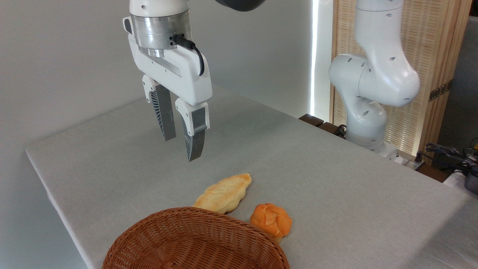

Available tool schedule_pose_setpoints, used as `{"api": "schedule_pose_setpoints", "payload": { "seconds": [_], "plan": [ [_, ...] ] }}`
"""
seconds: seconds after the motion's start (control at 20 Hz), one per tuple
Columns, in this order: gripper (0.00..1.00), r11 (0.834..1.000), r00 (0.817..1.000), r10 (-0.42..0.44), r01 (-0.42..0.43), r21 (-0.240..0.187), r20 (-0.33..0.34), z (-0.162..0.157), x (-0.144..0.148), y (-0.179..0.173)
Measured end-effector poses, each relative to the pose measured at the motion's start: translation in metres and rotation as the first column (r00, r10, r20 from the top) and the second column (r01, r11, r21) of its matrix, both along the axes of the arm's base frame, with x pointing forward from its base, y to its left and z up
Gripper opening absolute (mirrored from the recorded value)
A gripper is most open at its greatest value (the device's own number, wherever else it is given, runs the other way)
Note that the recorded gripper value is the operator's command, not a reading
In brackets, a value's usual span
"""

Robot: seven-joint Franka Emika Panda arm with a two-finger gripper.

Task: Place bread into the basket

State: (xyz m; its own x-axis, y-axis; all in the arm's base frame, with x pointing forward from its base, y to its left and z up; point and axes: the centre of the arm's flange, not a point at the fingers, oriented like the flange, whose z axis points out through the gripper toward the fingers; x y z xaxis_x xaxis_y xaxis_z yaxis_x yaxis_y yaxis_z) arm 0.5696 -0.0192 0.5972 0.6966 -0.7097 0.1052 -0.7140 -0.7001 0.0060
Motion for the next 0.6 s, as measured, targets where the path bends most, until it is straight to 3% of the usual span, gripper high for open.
{"api": "schedule_pose_setpoints", "payload": {
  "seconds": [0.6],
  "plan": [
    [1.0, 0.999, 0.999, -0.036, 0.036, 0.002, 0.002, -0.0006, 0.0002, 0.0001]
  ]
}}
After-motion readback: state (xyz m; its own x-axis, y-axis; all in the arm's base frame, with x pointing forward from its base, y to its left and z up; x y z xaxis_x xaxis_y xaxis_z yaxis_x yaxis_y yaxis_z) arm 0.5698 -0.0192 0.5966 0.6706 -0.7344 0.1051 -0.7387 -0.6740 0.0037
